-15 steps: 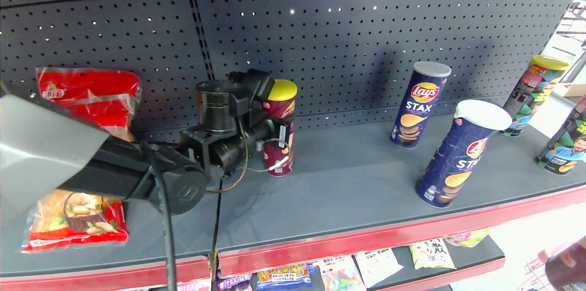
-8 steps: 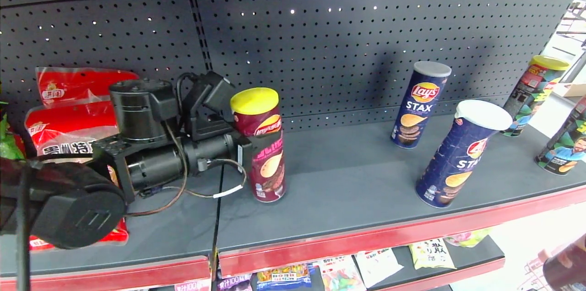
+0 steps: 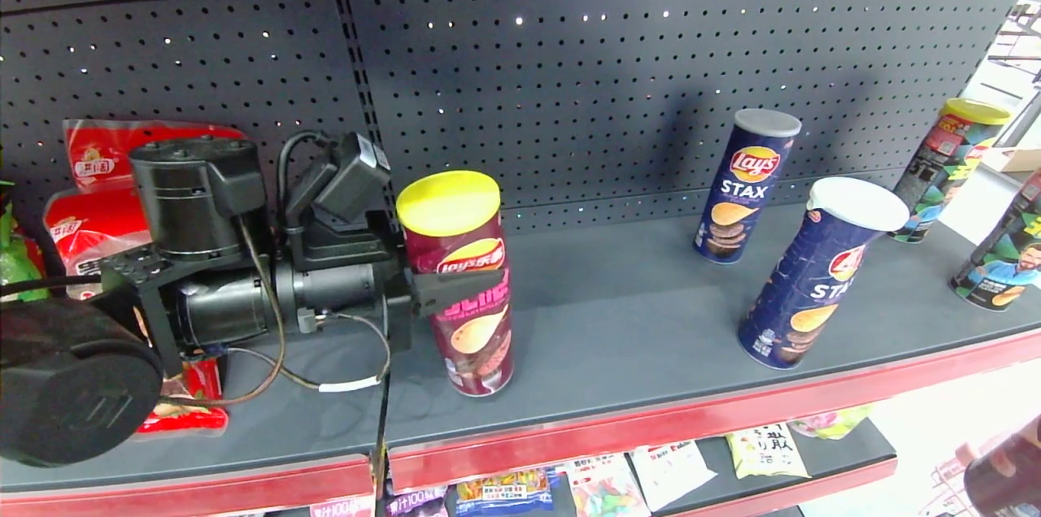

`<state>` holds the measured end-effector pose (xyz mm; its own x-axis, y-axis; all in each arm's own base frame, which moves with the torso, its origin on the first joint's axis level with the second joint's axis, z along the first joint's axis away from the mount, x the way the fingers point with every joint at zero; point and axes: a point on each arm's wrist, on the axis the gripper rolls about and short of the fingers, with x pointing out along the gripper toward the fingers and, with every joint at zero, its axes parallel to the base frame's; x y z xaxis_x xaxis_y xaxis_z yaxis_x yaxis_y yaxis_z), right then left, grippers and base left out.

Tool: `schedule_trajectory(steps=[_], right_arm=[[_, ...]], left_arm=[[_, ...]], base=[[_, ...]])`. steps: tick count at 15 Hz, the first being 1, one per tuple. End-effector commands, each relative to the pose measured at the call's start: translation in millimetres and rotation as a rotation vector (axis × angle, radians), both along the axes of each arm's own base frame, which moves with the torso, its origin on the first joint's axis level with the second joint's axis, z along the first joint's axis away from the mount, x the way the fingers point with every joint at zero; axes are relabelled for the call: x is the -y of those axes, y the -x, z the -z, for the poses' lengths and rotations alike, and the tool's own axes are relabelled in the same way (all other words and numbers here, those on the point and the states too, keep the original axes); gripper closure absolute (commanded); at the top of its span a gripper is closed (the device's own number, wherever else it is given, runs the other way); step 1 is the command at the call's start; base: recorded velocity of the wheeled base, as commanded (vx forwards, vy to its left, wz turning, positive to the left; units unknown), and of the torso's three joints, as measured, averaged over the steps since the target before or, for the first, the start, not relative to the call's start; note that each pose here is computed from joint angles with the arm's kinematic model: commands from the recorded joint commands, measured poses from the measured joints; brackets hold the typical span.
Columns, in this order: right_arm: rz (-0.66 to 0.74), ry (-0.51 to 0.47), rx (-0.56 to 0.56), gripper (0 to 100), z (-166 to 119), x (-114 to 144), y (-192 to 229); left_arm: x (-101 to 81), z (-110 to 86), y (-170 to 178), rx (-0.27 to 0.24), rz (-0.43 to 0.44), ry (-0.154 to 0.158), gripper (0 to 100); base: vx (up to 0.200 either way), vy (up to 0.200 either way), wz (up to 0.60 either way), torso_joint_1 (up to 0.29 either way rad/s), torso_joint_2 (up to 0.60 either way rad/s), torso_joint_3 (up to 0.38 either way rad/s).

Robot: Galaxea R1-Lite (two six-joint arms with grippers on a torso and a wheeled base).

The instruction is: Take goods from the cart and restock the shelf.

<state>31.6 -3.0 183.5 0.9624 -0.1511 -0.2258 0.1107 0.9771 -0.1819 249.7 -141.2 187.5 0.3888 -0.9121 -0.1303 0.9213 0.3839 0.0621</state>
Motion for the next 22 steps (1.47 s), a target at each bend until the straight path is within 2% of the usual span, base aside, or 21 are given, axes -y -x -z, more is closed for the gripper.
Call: schedule_trajectory(steps=[1, 4, 7, 10, 13, 22], right_arm=[[0.000, 0.001, -0.004, 100, 0.0, 0.0, -0.9], [0.000, 0.001, -0.003, 100, -0.5, -0.1, -1.2], [0.001, 0.001, -0.003, 100, -0.5, 0.0, -1.1], [0.001, 0.003, -0.003, 100, -0.4, 0.0, -0.8], [0.003, 0.001, -0.004, 100, -0.4, 0.0, -1.1], [0.002, 0.003, -0.014, 100, -0.1, -0.1, -2.8]], left_arm=[[-6.7, 5.4, -3.3, -0.005, 0.015, -0.012, 100], [-16.4, 17.1, -4.2, -0.022, 0.089, -0.022, 100], [-18.9, 20.2, -4.5, -0.035, 0.117, -0.018, 100], [-16.7, 25.2, -11.0, -0.044, 0.116, -0.022, 100], [-13.9, 31.3, -18.0, -0.015, 0.123, -0.044, 100], [-15.4, 31.3, -14.0, -0.018, 0.161, -0.035, 100]], base=[[0.000, 0.000, 0.00, 0.000, 0.00, 0.000], [0.000, 0.000, 0.00, 0.000, 0.00, 0.000], [0.000, 0.000, 0.00, 0.000, 0.00, 0.000], [0.000, 0.000, 0.00, 0.000, 0.00, 0.000], [0.000, 0.000, 0.00, 0.000, 0.00, 0.000], [0.000, 0.000, 0.00, 0.000, 0.00, 0.000]])
